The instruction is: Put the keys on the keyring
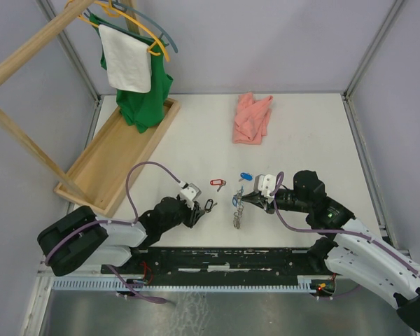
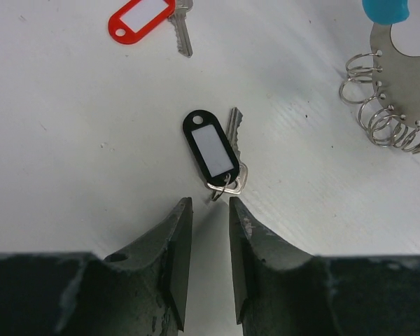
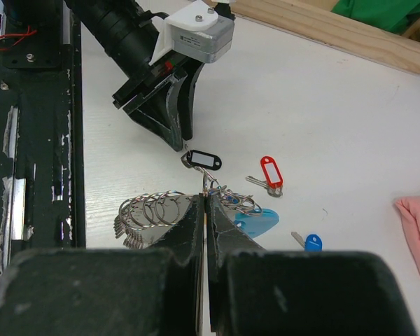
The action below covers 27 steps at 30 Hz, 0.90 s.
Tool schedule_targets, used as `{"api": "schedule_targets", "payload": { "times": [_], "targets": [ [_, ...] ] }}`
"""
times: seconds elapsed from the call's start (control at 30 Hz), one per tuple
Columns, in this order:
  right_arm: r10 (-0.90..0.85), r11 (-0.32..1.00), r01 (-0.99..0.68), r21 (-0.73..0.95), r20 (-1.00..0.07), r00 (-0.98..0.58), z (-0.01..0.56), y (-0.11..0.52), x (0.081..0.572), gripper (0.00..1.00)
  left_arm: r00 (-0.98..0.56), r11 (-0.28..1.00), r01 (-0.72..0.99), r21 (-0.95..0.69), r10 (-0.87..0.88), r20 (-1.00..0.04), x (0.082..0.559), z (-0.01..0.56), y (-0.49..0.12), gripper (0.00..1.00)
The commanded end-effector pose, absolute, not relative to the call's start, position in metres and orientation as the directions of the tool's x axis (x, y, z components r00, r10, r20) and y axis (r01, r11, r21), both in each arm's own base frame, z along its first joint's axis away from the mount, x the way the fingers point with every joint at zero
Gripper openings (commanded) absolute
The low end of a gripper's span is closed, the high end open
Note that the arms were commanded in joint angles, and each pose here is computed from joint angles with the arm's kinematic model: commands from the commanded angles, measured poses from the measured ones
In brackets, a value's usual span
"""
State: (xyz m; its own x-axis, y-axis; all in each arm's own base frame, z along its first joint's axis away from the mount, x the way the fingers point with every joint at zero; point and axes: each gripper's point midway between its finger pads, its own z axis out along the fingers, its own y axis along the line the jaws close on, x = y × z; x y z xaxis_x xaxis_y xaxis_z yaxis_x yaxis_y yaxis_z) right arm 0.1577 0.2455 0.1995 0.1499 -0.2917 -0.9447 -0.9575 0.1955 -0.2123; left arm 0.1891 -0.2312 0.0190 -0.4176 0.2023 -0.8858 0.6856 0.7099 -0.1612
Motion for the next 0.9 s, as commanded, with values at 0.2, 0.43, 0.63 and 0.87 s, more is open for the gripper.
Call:
{"api": "schedule_targets", "payload": {
  "times": [0.2, 0.43, 0.63, 0.87],
  "targets": [
    [-0.220, 0.193, -0.944, -0.268, -0.949, 0.225, 0.226, 0.251, 0.158, 0.02, -0.340, 0.645, 0.758, -0.094, 0.268, -0.901, 0.197, 0.025, -0.251, 0.31],
    [-0.222, 0.190, -0.944, -0.268, -0.949, 0.225, 0.226, 0.251, 0.158, 0.02, -0.344, 0.622, 0.776, -0.103, 0.282, -0.895, 0.194, 0.024, -0.255, 0.20],
    [-0.221, 0.190, -0.944, -0.271, -0.948, 0.228, 0.226, 0.251, 0.158, 0.02, -0.365, 0.624, 0.772, -0.120, 0.281, -0.887, 0.191, 0.025, -0.253, 0.29],
    [-0.220, 0.191, -0.943, -0.273, -0.948, 0.230, 0.227, 0.251, 0.158, 0.02, -0.409, 0.654, 0.744, -0.137, 0.284, -0.867, 0.190, 0.021, -0.248, 0.30]
  ]
}}
